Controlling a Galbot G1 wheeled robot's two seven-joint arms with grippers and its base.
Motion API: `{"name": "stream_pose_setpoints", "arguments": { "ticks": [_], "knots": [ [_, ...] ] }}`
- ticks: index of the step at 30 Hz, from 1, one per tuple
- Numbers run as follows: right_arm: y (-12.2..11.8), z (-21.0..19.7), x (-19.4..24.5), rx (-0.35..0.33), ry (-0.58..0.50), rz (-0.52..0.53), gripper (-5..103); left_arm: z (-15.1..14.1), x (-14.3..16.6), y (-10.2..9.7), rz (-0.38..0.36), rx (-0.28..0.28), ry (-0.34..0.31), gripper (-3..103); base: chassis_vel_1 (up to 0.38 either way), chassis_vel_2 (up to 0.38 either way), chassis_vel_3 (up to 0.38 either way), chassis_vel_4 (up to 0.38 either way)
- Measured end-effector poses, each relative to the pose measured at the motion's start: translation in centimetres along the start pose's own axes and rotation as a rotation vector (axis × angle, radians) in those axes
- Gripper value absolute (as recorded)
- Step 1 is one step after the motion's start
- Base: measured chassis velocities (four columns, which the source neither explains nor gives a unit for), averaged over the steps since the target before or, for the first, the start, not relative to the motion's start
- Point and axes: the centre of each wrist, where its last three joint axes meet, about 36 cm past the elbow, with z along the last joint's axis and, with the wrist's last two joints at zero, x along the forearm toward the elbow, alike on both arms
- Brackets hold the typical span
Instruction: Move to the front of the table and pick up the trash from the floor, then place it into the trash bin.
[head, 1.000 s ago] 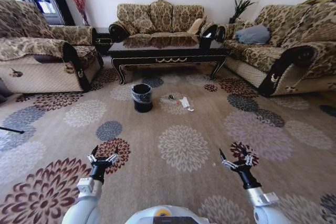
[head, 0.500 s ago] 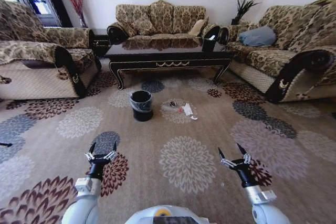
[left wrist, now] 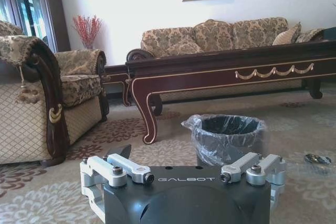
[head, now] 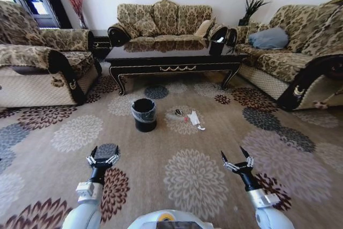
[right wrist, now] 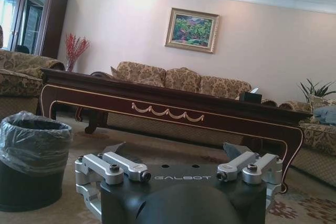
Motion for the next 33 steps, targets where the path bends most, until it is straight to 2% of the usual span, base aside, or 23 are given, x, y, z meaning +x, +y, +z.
{"name": "stream_pose_setpoints", "arguments": {
  "ticks": [16, 19, 21, 33],
  "knots": [
    [0.2, 0.2, 0.0, 0.000, 0.004, -0.002, 100, -0.4, -0.2, 0.3, -0.014, -0.005, -0.003, 100, -0.192, 0.201, 0.195, -0.202],
    [0.2, 0.3, -0.1, 0.000, 0.005, -0.005, 100, -0.5, -0.4, 0.4, -0.015, -0.007, -0.005, 103, -0.213, 0.196, 0.215, -0.190],
    [0.3, 0.3, -0.1, 0.001, 0.006, -0.009, 100, -0.5, -0.6, 0.5, -0.020, -0.004, -0.003, 100, -0.208, 0.208, 0.217, -0.198],
    [0.6, 0.4, 0.1, 0.005, 0.018, -0.014, 100, -1.6, -2.0, 0.2, 0.001, 0.003, -0.010, 99, -0.202, 0.200, 0.209, -0.203]
  ]
}}
